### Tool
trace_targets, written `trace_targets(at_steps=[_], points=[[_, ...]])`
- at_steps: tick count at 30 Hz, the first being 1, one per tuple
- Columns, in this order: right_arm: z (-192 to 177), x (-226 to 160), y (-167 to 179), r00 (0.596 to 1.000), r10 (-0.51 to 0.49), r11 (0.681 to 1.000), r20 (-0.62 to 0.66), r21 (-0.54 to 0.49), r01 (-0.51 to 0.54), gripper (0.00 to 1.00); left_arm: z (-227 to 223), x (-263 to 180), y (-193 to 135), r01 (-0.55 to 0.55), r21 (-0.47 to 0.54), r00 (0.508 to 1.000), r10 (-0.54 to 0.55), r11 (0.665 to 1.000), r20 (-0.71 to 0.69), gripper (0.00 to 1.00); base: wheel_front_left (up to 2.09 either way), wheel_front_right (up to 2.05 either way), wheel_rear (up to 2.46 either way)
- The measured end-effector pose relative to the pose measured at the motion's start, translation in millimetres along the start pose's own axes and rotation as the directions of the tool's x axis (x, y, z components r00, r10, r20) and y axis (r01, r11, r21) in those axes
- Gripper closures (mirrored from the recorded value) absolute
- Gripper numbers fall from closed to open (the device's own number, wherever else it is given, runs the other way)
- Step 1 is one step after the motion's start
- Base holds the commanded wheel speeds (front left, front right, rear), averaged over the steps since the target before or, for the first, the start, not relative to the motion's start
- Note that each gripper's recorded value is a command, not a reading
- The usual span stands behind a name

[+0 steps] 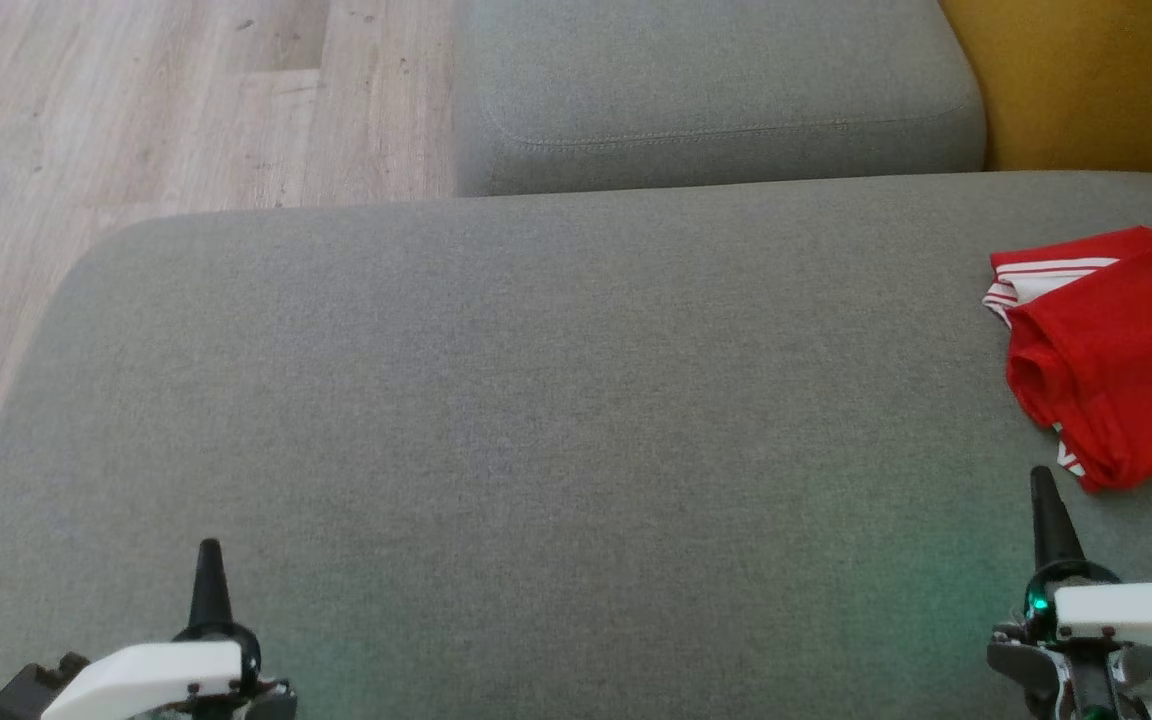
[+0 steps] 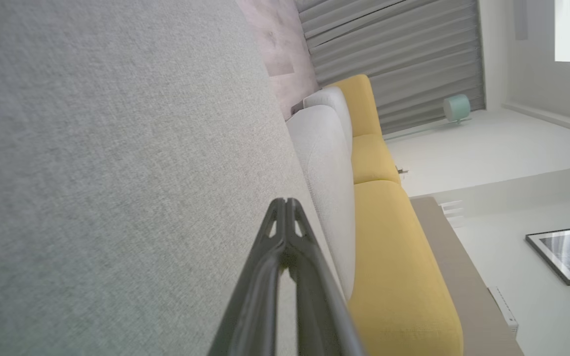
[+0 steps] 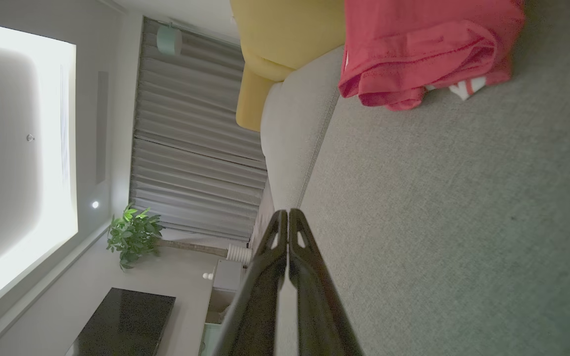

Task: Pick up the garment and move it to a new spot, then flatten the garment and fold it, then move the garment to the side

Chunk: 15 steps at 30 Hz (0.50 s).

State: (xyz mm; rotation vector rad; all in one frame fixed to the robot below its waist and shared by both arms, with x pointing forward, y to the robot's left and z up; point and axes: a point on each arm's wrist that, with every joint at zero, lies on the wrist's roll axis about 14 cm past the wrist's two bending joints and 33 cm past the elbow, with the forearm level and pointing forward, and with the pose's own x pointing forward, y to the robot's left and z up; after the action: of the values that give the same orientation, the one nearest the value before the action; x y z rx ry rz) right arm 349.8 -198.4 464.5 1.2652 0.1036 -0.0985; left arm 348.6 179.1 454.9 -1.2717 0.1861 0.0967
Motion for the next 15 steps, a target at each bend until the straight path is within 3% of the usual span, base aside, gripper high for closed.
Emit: trace_targets(at_steps=[15], points=[[8, 11, 5, 1.0, 0.013, 0.985, 0.014, 0.17, -0.015, 1.0, 9, 12, -12, 0.05, -0.164, 0.999, -0.049, 0.985, 0.013, 1.0, 0.0, 0.0, 0.0]])
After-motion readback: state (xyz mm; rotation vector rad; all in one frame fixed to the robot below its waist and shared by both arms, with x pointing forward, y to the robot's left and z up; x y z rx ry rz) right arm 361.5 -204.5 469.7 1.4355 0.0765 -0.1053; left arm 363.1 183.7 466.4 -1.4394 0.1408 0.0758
